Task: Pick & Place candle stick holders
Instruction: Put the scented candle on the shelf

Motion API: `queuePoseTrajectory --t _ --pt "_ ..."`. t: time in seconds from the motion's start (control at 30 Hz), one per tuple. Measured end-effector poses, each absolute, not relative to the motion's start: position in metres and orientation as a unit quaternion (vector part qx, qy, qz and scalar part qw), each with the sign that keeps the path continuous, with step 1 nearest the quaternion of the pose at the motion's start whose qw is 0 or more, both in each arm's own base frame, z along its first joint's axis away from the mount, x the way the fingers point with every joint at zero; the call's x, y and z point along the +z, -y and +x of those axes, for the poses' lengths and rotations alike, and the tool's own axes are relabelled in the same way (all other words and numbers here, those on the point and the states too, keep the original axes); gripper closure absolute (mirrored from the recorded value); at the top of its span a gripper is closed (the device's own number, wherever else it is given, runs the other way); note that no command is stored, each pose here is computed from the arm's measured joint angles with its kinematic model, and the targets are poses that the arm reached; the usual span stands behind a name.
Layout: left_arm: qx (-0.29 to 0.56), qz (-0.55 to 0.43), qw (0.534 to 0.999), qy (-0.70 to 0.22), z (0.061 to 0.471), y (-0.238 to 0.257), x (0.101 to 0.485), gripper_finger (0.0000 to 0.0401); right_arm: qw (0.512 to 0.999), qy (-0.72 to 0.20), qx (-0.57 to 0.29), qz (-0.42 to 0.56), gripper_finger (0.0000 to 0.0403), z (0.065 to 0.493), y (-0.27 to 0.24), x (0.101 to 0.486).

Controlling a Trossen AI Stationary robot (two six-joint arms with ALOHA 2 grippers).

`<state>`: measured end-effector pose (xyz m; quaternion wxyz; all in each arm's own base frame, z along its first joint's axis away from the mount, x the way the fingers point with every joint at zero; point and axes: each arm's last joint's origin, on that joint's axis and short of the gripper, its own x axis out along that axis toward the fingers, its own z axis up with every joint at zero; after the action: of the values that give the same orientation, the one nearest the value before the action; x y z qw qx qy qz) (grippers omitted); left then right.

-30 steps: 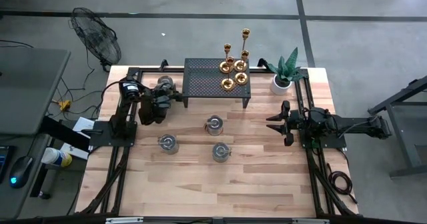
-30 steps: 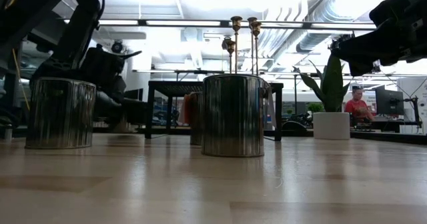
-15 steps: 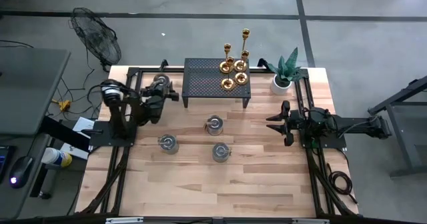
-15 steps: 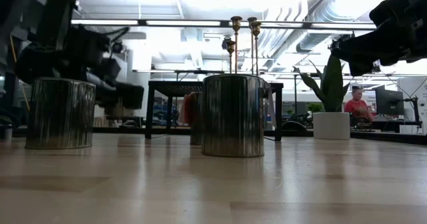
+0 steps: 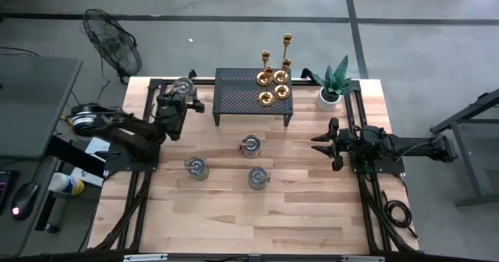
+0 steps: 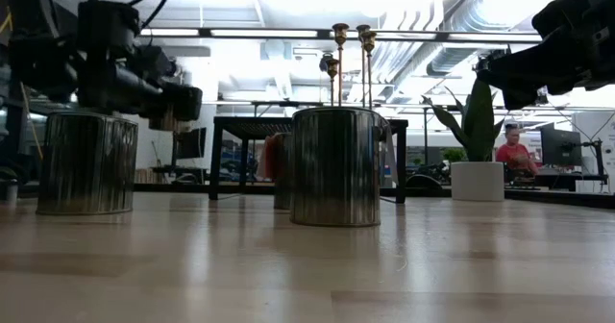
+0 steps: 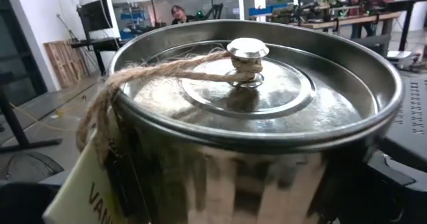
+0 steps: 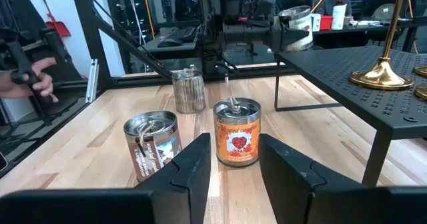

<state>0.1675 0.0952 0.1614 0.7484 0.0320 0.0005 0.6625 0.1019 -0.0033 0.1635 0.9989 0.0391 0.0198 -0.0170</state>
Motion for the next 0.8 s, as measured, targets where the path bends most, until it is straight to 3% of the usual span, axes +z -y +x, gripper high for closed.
queuePoseTrajectory --t 0.47,0.8 --pt "0.528 0.018 0.849 -0.018 0.183 -0.097 0.211 0.0045 0.999 -0.020 -0.017 0.039 0.0285 0.102 0.003 0.163" --pt "0.374 -0.017 0.924 -0.074 0.194 -0.129 0.250 0.0045 0.999 -0.020 -0.017 0.039 0.0285 0.102 0.003 0.164"
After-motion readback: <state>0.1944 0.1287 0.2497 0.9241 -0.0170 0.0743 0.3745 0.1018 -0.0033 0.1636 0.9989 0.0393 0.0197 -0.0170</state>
